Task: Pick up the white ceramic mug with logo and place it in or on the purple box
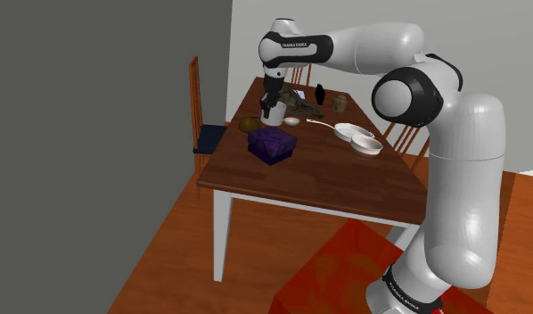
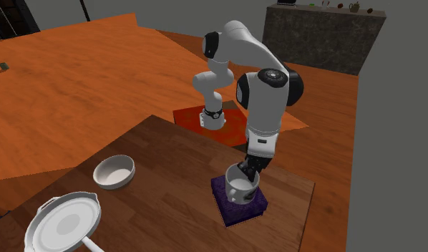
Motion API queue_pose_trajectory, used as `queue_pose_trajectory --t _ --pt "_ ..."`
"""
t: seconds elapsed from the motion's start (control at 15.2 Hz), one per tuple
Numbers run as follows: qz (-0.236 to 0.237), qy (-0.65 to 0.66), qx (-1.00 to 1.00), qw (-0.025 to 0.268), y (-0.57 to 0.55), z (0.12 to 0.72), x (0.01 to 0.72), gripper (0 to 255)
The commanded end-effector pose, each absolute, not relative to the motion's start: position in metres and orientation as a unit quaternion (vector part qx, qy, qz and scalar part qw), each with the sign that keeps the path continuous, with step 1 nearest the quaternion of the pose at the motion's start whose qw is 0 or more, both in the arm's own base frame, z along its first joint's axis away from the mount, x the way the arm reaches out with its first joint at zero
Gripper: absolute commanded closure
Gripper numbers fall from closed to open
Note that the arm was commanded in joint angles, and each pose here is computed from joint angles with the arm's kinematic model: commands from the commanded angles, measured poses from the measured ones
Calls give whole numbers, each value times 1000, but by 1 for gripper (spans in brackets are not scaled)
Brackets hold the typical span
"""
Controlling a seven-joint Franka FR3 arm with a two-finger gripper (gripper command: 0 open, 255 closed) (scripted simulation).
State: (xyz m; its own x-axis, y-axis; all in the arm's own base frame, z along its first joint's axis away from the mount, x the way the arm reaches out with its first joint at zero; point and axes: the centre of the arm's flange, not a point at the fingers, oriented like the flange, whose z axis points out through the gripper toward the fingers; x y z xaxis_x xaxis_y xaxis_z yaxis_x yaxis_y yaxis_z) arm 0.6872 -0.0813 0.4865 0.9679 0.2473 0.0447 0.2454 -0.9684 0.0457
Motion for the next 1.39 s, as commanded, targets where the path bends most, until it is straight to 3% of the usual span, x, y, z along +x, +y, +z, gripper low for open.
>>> queue_pose_trajectory --t 0.0,0.2,0.26,0.59,0.86,1.32 --pt "25 124 992 20 -81 486 687 255" --pt "25 124 992 20 -81 486 687 255" --pt "25 124 992 20 -81 486 687 0" --pt "25 124 992 20 -81 486 687 0" --pt "25 124 992 20 -80 536 685 0" --pt "25 124 992 20 -80 536 685 0"
